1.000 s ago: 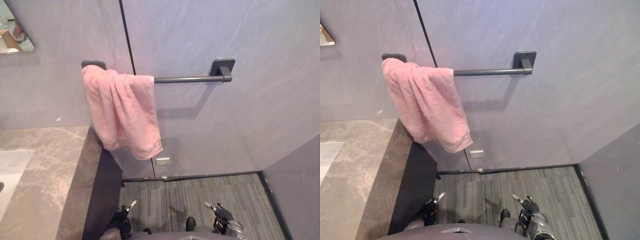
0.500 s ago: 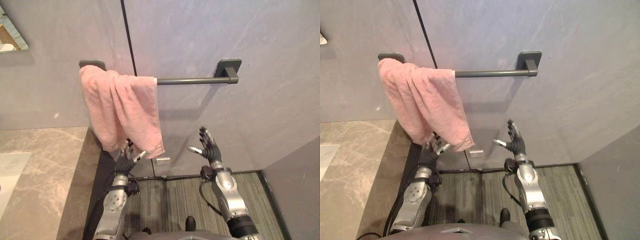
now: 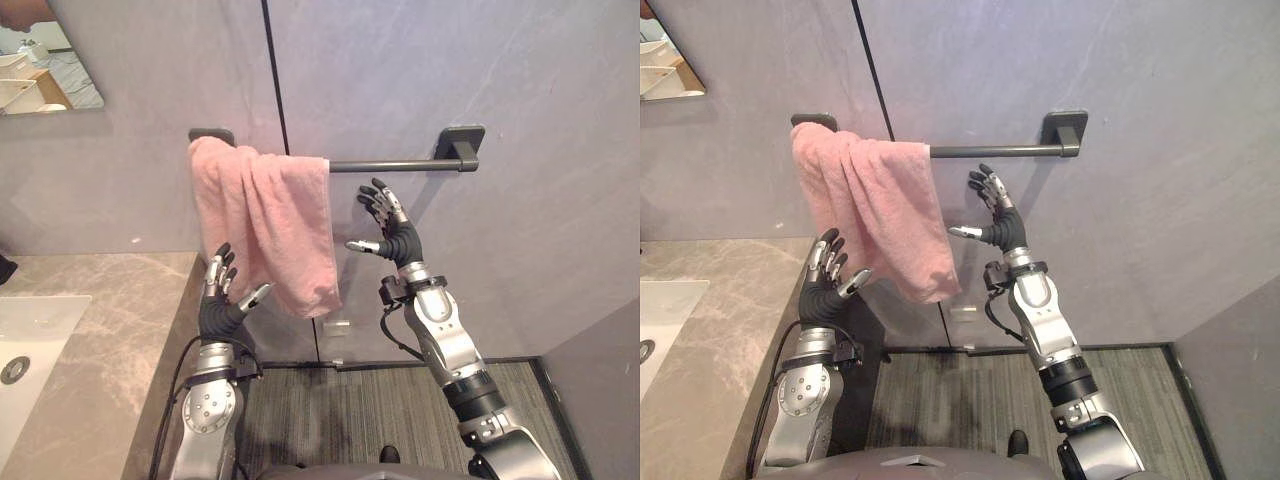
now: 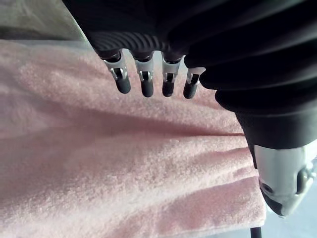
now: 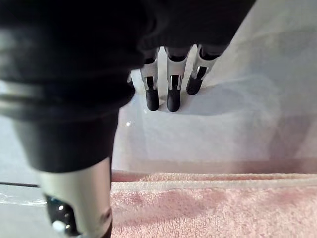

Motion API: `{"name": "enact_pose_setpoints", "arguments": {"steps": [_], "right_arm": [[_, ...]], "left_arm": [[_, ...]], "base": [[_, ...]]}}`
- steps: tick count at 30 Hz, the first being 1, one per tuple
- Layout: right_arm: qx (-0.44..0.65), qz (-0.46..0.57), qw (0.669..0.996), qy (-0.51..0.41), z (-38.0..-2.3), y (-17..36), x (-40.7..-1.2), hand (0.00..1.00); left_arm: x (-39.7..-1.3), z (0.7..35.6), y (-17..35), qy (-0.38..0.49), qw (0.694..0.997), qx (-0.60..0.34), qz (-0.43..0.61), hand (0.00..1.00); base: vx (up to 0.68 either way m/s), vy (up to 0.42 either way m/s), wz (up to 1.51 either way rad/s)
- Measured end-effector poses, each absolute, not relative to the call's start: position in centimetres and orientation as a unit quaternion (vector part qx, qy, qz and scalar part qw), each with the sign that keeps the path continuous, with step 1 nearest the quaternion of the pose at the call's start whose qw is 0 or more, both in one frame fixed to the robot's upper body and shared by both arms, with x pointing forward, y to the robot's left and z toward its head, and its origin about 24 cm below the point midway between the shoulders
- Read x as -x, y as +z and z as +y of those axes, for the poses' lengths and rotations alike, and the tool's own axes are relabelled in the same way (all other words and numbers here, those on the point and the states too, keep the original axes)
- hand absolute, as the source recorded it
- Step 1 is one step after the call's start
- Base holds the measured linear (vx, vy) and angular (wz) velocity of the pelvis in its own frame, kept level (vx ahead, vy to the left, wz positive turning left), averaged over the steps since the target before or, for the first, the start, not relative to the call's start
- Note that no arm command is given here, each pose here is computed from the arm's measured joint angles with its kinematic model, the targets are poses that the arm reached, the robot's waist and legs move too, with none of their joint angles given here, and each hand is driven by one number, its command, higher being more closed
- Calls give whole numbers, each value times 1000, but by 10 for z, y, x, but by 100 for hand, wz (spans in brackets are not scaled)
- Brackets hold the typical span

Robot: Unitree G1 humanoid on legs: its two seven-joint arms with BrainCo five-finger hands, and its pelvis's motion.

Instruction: Organize washtable

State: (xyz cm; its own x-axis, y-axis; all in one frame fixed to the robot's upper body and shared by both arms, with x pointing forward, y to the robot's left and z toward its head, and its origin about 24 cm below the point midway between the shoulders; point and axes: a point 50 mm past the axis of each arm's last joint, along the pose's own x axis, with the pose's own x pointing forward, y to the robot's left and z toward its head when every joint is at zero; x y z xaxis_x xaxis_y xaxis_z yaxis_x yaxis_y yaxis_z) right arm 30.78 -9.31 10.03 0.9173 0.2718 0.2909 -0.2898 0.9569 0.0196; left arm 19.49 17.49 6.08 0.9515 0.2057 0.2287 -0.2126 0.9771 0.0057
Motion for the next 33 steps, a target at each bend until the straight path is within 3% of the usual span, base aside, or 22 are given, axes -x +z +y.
{"name": "enact_pose_setpoints", "arguments": {"steps": [10,11,33], "right_arm": [[-31,-55,978,199,-69,81,-328,0],[-27,-49,978,203,-69,79,-329,100],[-37,-65,977,199,-73,92,-336,100]], "left_arm": [[-194,184,61,137,984,-7,-114,0],[-193,188,61,147,982,-11,-115,0],[-201,208,67,184,974,-33,-125,0]], "base": [[-14,-15,20],[-22,-8,10],[-2,3,-5]]}}
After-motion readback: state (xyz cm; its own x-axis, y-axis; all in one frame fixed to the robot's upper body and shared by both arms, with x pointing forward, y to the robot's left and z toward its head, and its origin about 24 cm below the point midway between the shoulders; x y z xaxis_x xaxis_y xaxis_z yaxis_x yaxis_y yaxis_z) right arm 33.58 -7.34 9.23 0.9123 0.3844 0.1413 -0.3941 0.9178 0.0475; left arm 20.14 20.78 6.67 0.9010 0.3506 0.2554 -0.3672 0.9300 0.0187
